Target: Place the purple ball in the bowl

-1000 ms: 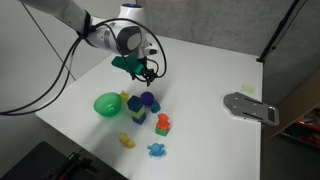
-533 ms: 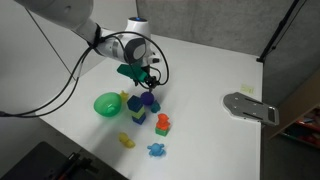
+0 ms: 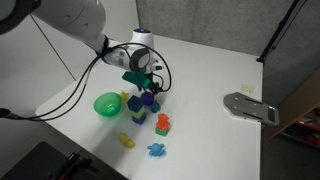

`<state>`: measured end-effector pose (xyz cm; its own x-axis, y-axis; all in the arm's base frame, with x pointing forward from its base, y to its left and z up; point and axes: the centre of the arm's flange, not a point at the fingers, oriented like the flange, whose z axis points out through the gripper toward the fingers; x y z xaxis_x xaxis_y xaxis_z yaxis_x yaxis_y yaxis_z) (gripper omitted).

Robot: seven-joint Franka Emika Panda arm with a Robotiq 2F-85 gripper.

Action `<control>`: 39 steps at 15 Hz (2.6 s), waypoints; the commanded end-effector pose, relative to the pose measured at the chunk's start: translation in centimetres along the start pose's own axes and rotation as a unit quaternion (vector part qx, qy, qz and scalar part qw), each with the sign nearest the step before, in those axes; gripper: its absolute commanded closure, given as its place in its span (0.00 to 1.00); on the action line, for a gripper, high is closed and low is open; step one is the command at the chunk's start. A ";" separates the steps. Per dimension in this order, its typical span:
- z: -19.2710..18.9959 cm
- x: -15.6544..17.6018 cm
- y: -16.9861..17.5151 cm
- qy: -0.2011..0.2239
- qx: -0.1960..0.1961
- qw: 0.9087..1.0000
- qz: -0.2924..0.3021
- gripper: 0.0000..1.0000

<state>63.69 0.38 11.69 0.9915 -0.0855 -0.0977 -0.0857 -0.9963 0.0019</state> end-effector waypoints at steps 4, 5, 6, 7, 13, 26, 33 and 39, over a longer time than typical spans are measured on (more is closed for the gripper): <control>2.2 1.2 -0.3 -0.005 -0.005 1.000 -0.001 0.00; 2.6 1.2 -0.4 -0.007 -0.006 1.000 -0.001 0.00; 3.0 1.2 -0.5 -0.009 -0.005 1.000 -0.003 0.00; 3.4 1.2 -0.7 -0.011 -0.005 1.000 -0.005 0.00; 4.8 1.0 -1.3 -0.020 -0.010 1.000 -0.011 0.00; -3.1 0.8 -1.3 0.015 -0.006 1.000 -0.011 0.61; -8.9 -0.3 0.0 0.038 -0.005 0.999 -0.008 0.65; -12.3 -4.3 -1.4 0.030 -0.011 0.999 -0.038 0.65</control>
<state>63.95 1.15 21.59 0.9985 -0.0514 -0.0193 -0.0512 -0.9986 0.0111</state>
